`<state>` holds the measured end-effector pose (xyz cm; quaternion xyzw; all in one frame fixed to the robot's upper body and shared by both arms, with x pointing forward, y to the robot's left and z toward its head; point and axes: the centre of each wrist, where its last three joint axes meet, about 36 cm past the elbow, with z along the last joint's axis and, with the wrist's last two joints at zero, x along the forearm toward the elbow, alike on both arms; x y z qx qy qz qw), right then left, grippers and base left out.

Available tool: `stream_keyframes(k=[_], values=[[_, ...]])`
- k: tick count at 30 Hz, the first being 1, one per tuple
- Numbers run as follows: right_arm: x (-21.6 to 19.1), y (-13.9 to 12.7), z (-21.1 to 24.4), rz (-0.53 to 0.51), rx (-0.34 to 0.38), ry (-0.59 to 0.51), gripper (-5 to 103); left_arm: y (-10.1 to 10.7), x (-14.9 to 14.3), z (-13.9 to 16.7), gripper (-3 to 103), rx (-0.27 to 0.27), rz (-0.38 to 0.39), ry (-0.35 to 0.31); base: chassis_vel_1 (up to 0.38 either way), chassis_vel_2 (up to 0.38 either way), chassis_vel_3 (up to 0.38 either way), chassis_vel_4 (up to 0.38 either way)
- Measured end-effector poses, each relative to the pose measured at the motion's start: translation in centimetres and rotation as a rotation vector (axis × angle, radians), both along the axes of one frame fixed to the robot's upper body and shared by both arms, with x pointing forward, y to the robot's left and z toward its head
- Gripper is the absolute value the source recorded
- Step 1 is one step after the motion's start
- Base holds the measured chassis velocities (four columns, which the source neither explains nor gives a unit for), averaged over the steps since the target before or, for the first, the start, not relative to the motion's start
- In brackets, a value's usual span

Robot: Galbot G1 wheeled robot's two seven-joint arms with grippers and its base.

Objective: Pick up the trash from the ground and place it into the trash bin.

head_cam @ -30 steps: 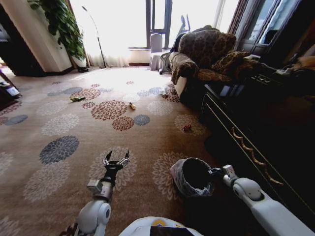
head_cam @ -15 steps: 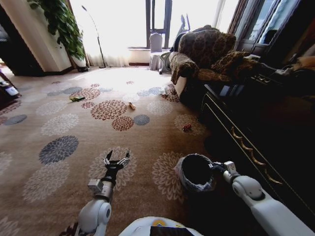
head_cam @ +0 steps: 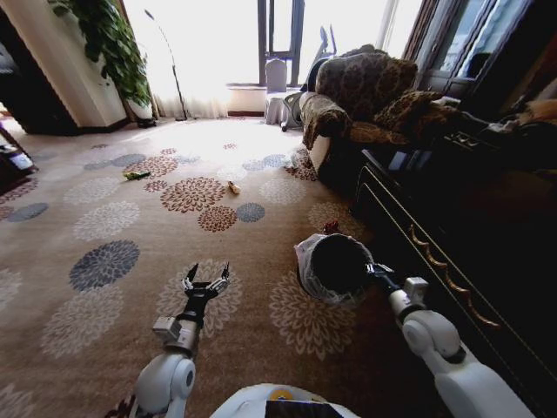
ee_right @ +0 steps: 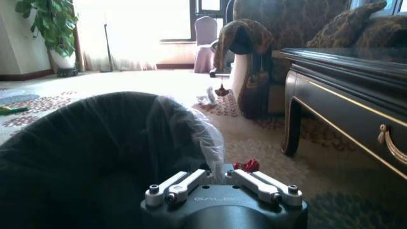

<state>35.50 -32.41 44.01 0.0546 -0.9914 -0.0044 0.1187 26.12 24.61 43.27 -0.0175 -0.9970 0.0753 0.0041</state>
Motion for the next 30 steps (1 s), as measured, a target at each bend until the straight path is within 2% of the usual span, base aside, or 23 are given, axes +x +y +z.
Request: stream_keyframes(k=[8, 21, 30], values=[[-1.8, 0.4, -0.7, 0.019, -0.025, -0.025, 4, 0.0, 0.4, -0.3, 100, 0.001, 0.003, -0.008, 0.0, 0.0, 0.0, 0.0], [-2.3, 0.5, -1.2, 0.045, -0.038, -0.052, 4, -0.1, 0.4, -0.4, 100, -0.001, -0.002, -0.009, 0.0, 0.0, 0.0, 0.0], [-3.1, 1.2, -1.2, 0.038, -0.023, -0.052, 4, -0.1, 0.7, -0.5, 100, 0.005, -0.011, -0.011, -0.042, 0.041, 0.042, -0.048]])
